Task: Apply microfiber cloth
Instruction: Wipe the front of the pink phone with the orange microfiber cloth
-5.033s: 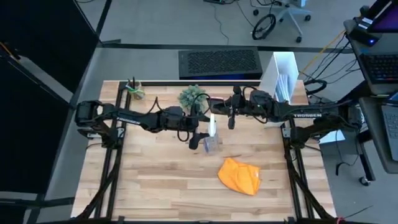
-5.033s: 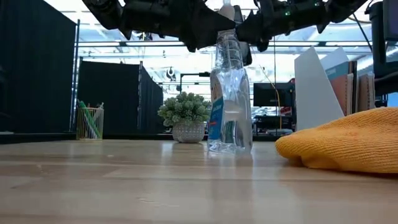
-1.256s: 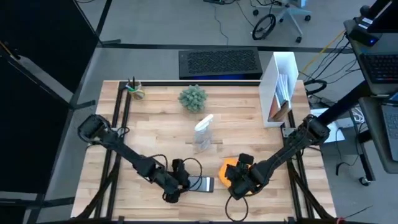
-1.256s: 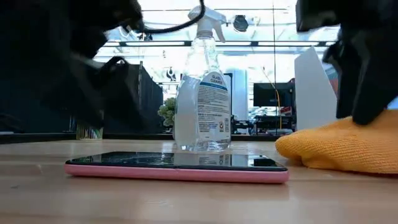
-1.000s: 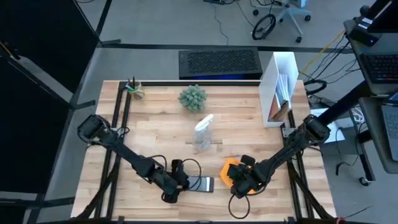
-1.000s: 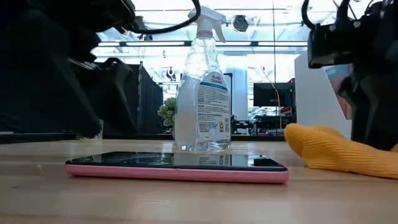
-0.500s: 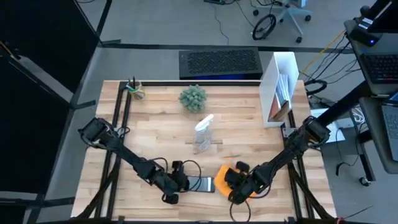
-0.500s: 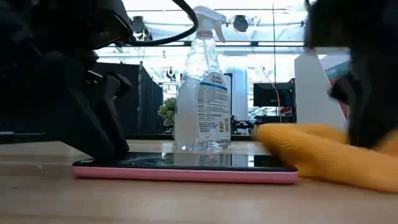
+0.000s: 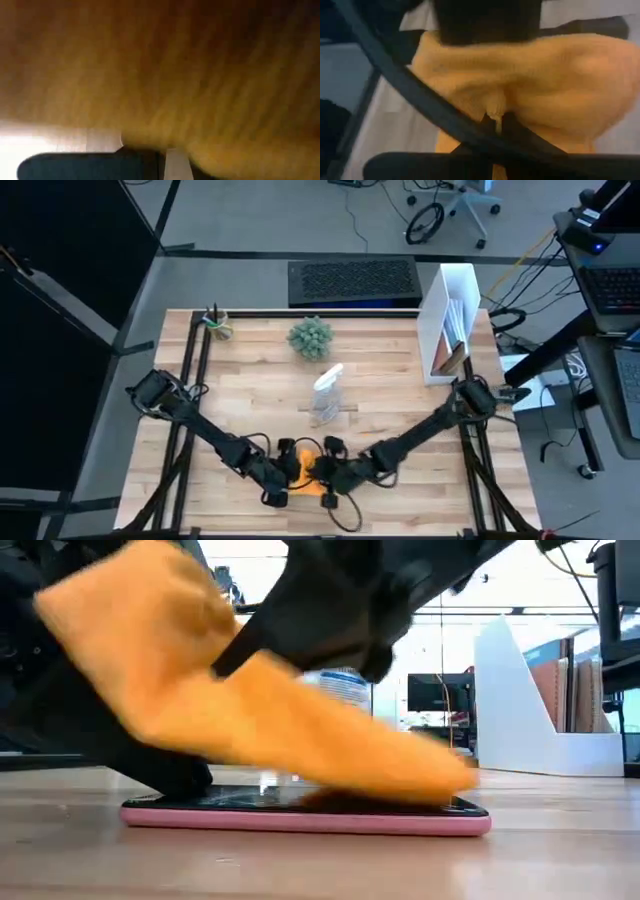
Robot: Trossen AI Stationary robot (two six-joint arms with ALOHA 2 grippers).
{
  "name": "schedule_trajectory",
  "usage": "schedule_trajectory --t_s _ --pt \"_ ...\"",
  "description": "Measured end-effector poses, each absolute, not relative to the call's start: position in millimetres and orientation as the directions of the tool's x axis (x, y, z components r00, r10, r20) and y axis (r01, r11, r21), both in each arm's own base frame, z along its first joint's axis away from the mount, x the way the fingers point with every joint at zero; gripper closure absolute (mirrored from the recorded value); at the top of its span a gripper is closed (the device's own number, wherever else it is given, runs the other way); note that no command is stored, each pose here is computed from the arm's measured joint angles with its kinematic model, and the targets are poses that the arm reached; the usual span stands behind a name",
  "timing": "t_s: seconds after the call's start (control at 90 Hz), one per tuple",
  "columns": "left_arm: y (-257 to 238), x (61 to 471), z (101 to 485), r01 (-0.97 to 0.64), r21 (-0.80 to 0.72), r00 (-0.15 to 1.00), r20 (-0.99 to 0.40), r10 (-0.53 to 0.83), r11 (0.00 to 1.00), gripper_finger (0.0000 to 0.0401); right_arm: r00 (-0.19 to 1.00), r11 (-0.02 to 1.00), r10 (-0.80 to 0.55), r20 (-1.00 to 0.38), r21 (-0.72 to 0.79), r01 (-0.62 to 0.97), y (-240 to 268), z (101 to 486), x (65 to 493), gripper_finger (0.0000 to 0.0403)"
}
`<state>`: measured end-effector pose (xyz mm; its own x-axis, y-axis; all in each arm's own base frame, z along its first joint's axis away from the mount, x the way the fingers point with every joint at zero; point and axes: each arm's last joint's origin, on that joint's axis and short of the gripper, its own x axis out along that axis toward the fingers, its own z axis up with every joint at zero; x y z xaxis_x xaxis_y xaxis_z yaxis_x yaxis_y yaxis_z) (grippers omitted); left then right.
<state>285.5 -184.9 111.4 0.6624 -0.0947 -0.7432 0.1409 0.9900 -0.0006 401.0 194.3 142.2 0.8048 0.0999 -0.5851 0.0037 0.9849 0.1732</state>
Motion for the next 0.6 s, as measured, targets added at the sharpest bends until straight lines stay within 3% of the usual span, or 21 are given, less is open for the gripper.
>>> schedule_trajectory --t_s 0.133,0.6 --pt "-184.8 285.4 111.2 0.141 0.001 0.661 -0.744 -0.094 0.990 0.0354 0.761 0.973 0.141 -0.634 0.232 0.014 192.5 116.1 405.0 0.0403" --pt "-184.2 284.7 108.5 0.152 0.024 0.648 -0.757 -0.081 0.988 0.0355 0.619 0.983 0.101 -0.779 0.176 0.060 209.5 112.6 377.4 0.0403"
